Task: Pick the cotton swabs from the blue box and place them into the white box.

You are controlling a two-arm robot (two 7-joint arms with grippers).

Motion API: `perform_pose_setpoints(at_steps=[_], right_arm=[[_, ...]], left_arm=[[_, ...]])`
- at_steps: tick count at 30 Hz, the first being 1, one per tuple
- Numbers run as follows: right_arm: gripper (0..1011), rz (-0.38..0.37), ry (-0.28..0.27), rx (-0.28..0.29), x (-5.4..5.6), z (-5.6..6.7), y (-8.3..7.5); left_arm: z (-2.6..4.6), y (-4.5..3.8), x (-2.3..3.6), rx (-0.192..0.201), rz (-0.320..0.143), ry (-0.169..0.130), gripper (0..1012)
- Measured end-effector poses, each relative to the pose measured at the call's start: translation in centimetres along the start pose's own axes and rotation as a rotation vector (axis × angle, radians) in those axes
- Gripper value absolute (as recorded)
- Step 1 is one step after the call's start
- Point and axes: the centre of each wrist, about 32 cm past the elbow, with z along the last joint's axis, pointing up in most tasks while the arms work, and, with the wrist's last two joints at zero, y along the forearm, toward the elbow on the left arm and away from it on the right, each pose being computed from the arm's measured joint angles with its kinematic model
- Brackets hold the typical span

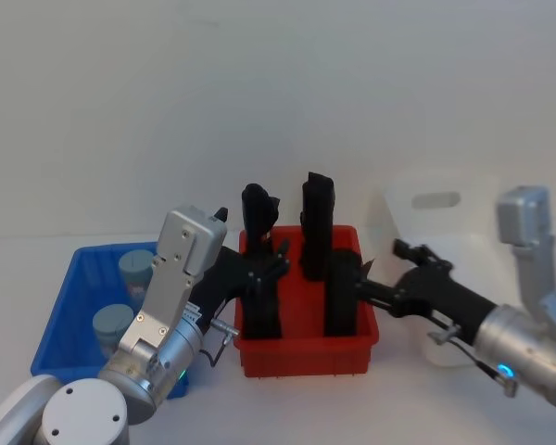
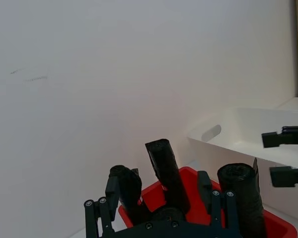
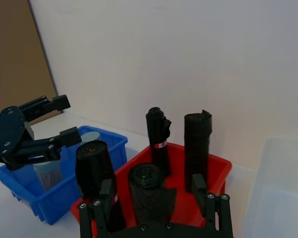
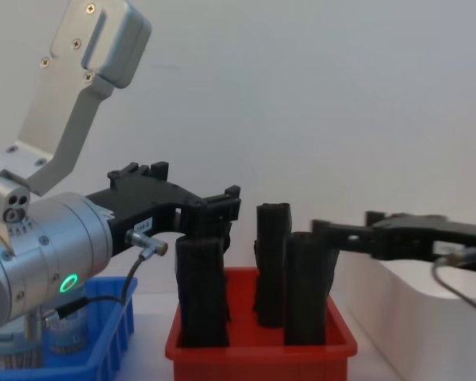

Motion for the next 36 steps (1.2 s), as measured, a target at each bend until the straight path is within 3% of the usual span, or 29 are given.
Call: perform_pose_setpoints(at_steps=[8,17,27,36], right_arm=[[1001,0.040,-0.002,-0.032,-0.1,0.0,2.9],[1002,0.024,-0.036,-0.049,-0.8,0.2,5.3],[1002,-0.025,-0.096,-0.065,-1.6,0.4,6.7],[1002,-0.047,-0.117,-0.092,-2.2,0.6,7.3]], left_arm=[[0.00,0.00,0.00,0.000,0.000,0.000,1000],[0.00,0.00,0.00,0.000,0.000,0.000,1000],[0.00,0.00,0.00,0.000,0.000,0.000,1000],[0.00,0.00,0.00,0.000,0.000,0.000,1000]])
